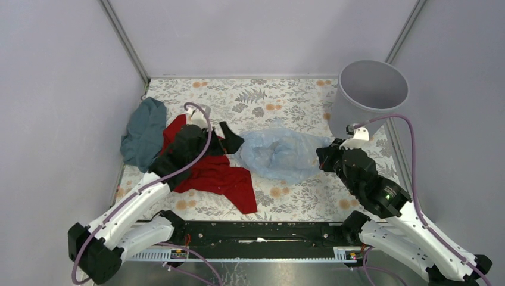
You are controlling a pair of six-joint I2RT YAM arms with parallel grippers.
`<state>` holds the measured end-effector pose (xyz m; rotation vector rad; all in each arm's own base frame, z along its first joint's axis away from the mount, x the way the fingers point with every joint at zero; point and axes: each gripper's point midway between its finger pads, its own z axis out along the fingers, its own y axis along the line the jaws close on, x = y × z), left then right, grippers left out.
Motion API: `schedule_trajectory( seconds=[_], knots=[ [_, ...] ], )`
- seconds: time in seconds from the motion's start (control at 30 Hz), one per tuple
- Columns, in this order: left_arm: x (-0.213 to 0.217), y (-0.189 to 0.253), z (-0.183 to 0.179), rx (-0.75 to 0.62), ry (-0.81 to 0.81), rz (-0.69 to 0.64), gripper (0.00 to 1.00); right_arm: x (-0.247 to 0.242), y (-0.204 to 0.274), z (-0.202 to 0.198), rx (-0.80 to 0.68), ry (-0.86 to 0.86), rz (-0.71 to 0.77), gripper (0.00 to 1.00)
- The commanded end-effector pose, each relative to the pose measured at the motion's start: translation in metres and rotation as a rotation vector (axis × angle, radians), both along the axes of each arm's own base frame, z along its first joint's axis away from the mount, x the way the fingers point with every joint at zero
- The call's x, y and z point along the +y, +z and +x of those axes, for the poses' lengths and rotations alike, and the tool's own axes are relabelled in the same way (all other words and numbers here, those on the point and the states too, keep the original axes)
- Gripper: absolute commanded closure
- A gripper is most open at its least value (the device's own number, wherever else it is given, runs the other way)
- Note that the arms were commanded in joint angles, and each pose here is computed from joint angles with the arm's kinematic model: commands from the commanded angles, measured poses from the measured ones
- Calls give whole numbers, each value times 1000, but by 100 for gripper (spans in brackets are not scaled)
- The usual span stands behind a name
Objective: Put the trash bags into the trash bin
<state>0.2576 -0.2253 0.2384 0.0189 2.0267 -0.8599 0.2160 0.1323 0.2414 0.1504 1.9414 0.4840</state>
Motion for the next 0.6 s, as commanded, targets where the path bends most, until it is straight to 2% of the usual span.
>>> schedule_trajectory(
  seconds=[0.0,0.17,0.27,0.4,0.57],
  knots=[
    [33,-62,-4,149,91,55,1,-6,-3,3,-9,-24,-37,100],
    [31,-112,4,254,50,-38,1,-5,-4,1,-9,-11,-31,100],
    [29,-119,15,238,67,-83,3,-4,-6,0,-5,-3,-33,100],
    [19,-128,32,233,70,-111,17,-4,-2,-2,-9,3,-24,99],
    [11,-138,48,241,57,-92,24,-4,-8,-4,-1,8,-19,99]
  ],
)
